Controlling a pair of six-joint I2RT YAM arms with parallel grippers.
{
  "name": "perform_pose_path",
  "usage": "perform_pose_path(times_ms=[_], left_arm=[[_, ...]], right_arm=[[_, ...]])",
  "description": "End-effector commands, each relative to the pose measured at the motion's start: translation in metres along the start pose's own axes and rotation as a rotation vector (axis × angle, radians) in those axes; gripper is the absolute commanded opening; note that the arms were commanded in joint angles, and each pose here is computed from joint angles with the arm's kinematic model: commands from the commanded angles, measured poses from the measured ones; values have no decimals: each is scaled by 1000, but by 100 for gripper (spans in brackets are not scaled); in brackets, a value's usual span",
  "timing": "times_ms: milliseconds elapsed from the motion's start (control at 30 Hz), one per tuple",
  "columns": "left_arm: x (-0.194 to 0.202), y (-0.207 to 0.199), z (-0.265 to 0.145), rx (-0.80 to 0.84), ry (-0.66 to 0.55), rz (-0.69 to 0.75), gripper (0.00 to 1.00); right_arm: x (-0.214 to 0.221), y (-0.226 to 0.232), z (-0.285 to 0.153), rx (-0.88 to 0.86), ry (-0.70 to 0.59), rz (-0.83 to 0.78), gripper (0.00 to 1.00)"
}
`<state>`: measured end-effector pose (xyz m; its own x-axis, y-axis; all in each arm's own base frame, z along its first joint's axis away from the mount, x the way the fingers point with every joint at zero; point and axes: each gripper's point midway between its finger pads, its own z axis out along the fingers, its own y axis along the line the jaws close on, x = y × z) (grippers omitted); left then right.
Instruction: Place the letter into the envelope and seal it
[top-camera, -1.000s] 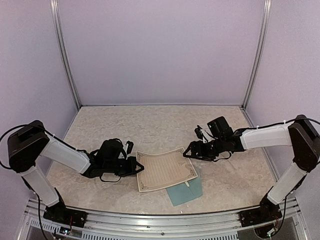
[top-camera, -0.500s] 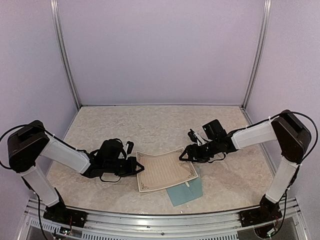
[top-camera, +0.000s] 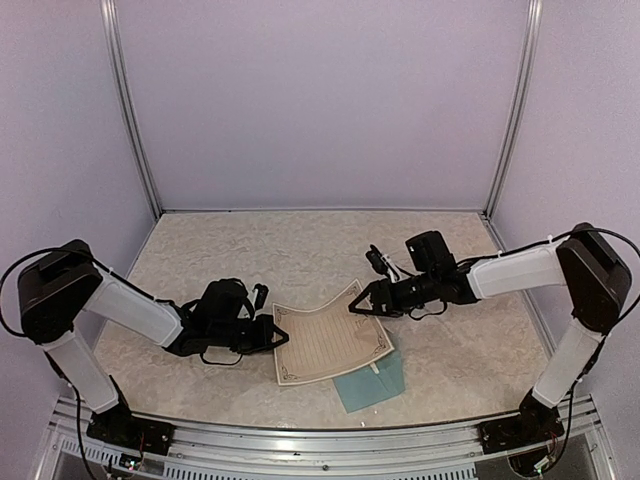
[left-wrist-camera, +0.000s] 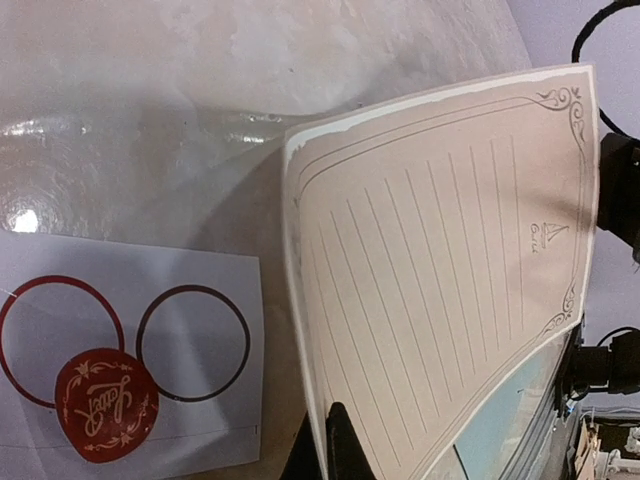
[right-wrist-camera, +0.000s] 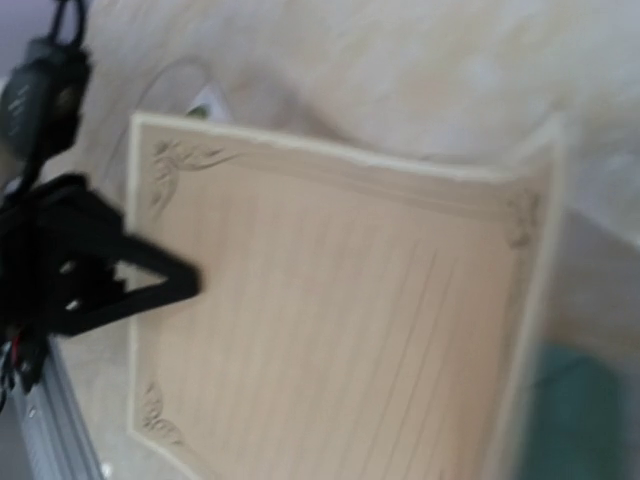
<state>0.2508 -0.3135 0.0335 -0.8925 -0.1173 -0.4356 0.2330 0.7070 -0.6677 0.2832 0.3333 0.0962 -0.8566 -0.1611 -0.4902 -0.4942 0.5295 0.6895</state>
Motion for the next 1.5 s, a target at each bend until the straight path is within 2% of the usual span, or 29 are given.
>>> perform_pose_path(times_ms=[0,233,467,700,1033,1467], left_arm=[[-6,-6,3,20,-11,13,0],[-6,-6,4,20,-10,10,0],[-6,-6,3,18,-12,8,0],[-5,-7,4,22,-8,8,0],[-4,-6,4,20,-6,7,0],[-2,-2,3,6,-7,0,0]], right_arm=[[-3,37,6,-108,-5,-67,61],[3,56,25,-138,13,-82,69],[3,43,41,54,7,-31,74],[11,70,57,-24,36,-52,80],[20,85,76,-67,70,-64,80],[5,106,51,-40,22,-80,87]])
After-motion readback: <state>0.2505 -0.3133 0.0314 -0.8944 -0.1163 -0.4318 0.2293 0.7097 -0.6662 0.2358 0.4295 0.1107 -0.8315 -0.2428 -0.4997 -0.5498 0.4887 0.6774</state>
